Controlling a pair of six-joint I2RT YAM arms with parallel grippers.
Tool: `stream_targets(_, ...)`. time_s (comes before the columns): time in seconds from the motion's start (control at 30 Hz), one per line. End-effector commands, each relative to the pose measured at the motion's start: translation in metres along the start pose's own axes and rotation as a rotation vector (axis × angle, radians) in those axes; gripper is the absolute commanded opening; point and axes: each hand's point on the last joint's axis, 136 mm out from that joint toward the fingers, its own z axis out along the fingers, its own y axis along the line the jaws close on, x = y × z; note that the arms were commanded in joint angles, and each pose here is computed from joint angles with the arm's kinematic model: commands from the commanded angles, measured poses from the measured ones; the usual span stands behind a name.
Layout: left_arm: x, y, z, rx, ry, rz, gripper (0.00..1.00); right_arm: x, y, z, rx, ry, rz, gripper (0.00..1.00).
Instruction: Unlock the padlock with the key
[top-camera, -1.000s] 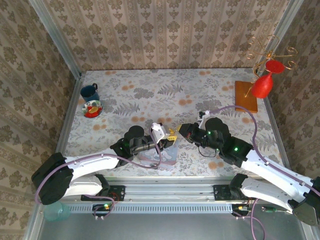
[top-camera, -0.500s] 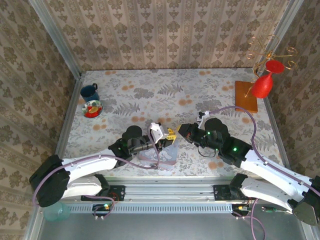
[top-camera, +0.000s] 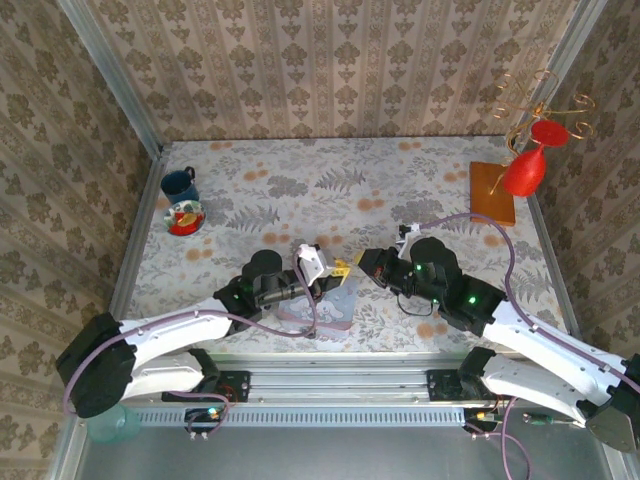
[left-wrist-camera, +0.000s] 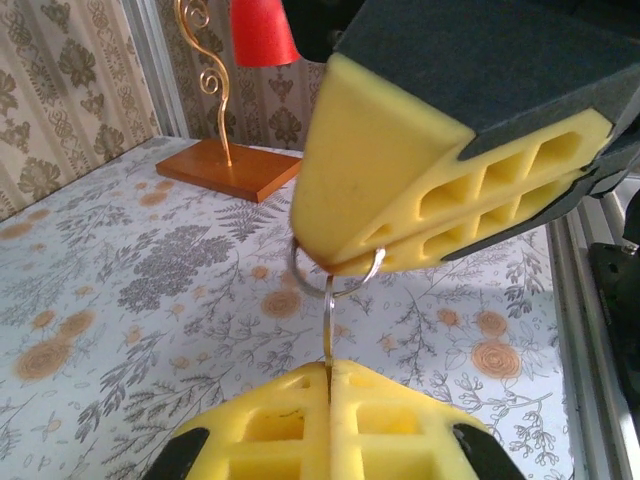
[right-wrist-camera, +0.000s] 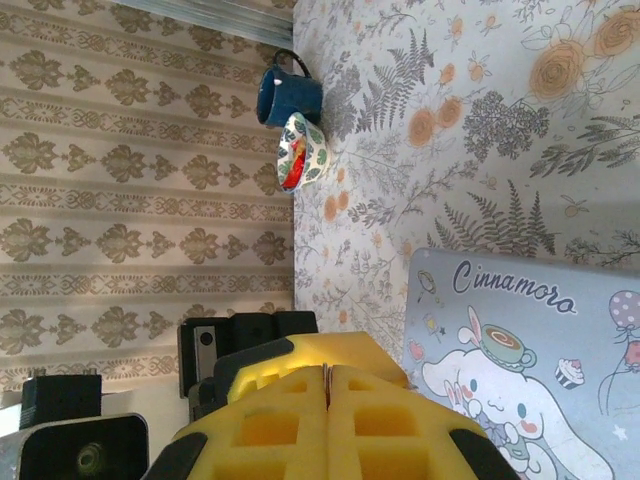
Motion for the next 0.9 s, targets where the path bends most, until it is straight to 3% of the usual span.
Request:
stream_targets(0.0, -0.014, 0.008, -0.004, -0.017, 0.003, 0.013, 0.00, -0.013, -0.012, -0.006, 0.040, -0.062, -0.053, 0.02)
stream_targets(0.2, -0.008, 0.011, -0.004, -0.024, 0.101, 0.035, 0.00, -0.017, -0.008, -0.012, 0.070, -0.048, -0.206, 0.13)
stream_targets(0.4, -0.010, 0.012, -0.003, -0.025, 0.124, 0.037, 0.00, -0.020, -0.014, -0.015, 0.089, -0.058, -0.274, 0.37)
stream_targets(0.5, -0.008, 0.012, -0.002, -0.019, 0.149, 0.029, 0.00, -0.017, -0.009, -0.013, 0.050, -0.041, -0.393, 0.54)
stream_targets(0.67, -0.006, 0.009, -0.002, 0.011, 0.215, 0.030, 0.00, -0.004, -0.012, -0.015, -0.010, -0.001, -0.739, 0.59)
stream_targets(0.77, -0.004, 0.005, -0.003, 0.041, 0.262, 0.038, 0.00, 0.026, -0.015, -0.020, -0.156, 0.082, -0.961, 0.61)
stream_targets(0.87, -0.002, 0.001, -0.005, 0.061, 0.300, 0.057, 0.00, 0.031, -0.026, -0.026, -0.181, 0.050, -1.093, 0.64)
